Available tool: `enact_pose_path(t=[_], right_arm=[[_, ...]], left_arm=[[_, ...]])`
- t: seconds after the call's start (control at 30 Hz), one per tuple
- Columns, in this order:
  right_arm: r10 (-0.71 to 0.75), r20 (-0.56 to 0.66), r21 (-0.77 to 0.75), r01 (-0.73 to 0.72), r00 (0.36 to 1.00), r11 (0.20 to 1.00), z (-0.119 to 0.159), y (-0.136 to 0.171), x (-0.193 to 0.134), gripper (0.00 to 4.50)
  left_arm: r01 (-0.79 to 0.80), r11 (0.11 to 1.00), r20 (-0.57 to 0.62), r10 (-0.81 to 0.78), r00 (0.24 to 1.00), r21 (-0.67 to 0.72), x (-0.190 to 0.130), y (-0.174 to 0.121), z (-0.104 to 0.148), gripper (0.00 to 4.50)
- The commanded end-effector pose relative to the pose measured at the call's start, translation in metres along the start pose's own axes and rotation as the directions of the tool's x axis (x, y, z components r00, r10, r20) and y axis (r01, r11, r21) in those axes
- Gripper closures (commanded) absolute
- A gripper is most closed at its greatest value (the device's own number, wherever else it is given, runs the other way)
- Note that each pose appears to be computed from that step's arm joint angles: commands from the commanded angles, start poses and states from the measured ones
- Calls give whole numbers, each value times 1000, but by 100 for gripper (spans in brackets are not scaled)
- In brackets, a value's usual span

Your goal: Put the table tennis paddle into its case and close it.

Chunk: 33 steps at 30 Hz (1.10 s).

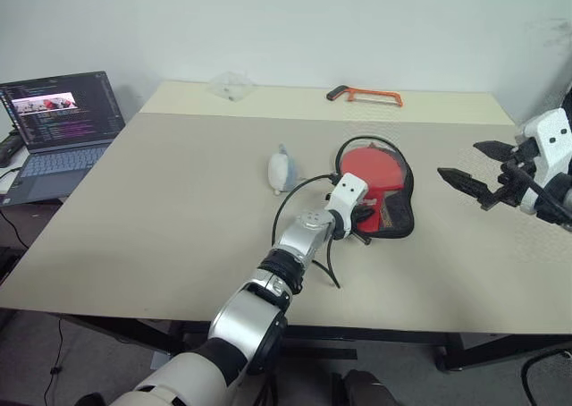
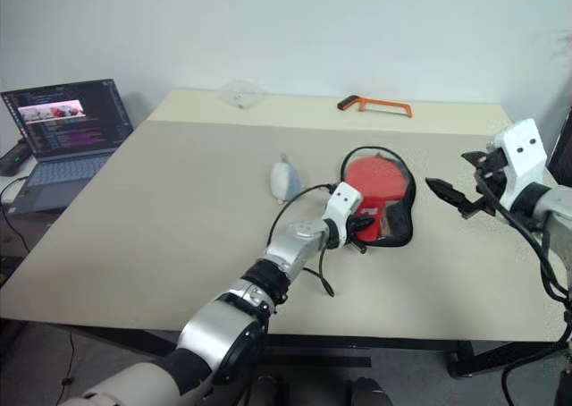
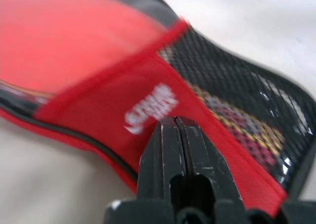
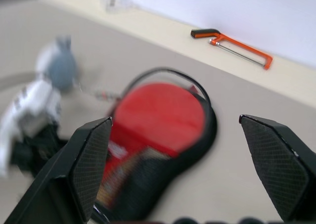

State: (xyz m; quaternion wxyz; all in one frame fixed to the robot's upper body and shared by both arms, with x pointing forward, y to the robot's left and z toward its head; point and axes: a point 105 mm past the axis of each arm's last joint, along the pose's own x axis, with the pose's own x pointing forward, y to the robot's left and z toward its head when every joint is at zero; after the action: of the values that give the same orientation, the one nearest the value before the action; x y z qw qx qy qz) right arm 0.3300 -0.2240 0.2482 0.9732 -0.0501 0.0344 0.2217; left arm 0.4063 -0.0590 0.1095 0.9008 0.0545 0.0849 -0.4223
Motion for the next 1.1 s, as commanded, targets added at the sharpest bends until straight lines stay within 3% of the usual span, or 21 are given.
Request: enact_pose_path(t=[0.03, 0.17, 0.27, 0.43, 0.63, 0.8, 1.1], right_arm=[[-55, 1, 230, 53, 998, 972, -9, -5, 5, 0], [-51, -105, 467, 94, 993, 879, -50, 4, 15, 0], [-65, -147, 556, 137, 987, 820, -71, 3, 13, 0], [-80, -227, 639, 210, 971, 740, -106, 3, 7, 0], [-15, -216, 743, 174, 976, 646, -127, 18, 13, 0], [33, -183, 790, 128, 982, 599, -128, 32, 27, 0], [107, -137, 803, 47, 985, 594, -114, 52, 49, 0]], left_arm=[[81, 996, 180, -87, 980, 40, 4, -18, 56, 446], [196, 971, 274, -227, 935, 134, -32, -6, 91, 446], [298, 931, 238, -344, 908, 209, -70, 1, 94, 446], [384, 883, 9, -401, 916, 270, -131, 27, 60, 446], [390, 897, -135, -369, 920, 208, -177, 49, 27, 446], [370, 913, -141, -349, 926, 170, -187, 45, 17, 446], [357, 922, -128, -340, 932, 148, -187, 37, 16, 446]])
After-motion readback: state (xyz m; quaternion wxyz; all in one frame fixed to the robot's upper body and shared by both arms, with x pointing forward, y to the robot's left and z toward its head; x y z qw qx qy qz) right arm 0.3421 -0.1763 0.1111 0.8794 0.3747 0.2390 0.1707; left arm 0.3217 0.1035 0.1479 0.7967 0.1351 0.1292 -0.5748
